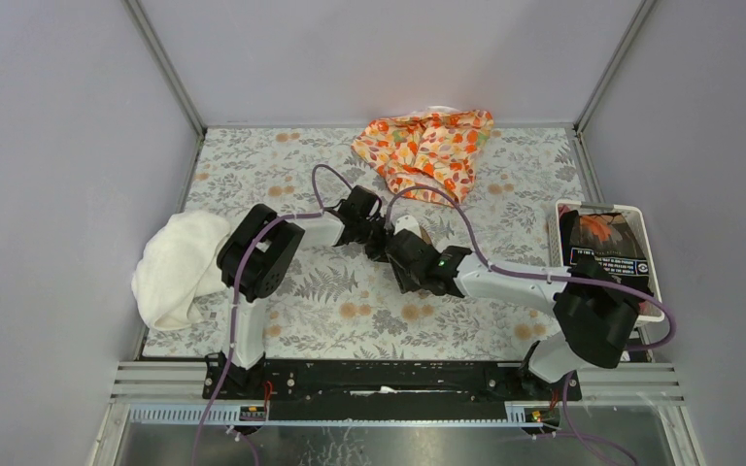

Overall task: Organize the sunglasses
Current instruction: Adjust the sunglasses in the sunglasses case.

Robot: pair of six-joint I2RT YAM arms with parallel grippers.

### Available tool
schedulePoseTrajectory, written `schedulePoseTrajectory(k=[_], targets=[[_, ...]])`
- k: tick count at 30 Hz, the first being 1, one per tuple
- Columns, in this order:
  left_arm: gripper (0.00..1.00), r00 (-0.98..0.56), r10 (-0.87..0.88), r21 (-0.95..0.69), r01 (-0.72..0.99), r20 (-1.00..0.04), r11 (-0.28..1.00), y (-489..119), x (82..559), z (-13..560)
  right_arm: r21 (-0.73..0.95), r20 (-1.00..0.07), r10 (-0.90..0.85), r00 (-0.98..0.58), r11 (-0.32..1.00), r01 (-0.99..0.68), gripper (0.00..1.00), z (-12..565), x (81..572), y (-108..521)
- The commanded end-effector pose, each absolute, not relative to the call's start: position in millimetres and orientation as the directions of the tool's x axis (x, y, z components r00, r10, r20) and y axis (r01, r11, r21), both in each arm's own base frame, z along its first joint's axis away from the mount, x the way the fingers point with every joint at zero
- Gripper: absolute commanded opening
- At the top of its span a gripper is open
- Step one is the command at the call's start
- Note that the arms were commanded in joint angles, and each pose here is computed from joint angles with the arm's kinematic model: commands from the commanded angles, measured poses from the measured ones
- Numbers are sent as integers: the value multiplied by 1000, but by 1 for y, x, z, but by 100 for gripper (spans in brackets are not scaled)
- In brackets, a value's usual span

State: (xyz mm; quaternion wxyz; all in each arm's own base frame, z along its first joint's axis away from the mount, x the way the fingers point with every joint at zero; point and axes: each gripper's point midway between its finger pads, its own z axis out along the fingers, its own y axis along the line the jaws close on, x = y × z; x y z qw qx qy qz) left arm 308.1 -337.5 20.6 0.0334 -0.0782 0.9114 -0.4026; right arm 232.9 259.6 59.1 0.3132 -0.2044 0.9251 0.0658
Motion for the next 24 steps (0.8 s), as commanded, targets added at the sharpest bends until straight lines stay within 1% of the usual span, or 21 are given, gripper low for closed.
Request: schedulePoseTrajectory(k=[1,2,6,12,14,17,18,24], targets=[[11,-986,-168,-717,-125,11,686,-331,307,2,-85,-619,-380,-687,902,-423,44,64,238,264],[12,-986,-167,-717,-124,10,686,-331,307,2,-99,-616,-387,-686,902,-420,43,62,238,263],[11,-986,-167,-716,-125,11,687,-330,307,0,-135,-608,-398,-686,904,-405,31,60,240,261],[11,-986,-166,-717,-127,15,686,-330,306,-1,-132,-627,-382,-679,911,-391,21,66,242,260],[11,-986,-165,-718,-123,12,685,-330,306,0,-129,-633,-379,-676,912,-390,14,67,242,260],[11,-986,-164,-717,-123,13,686,-330,305,0,-104,-642,-372,-670,909,-404,1,70,240,263],[11,-986,-164,-717,-124,13,687,-330,305,0,-94,-647,-369,-667,907,-411,0,72,239,264],[11,-986,-164,-715,-124,14,688,-329,303,-1,-13,-674,-326,-663,903,-430,0,83,235,270]])
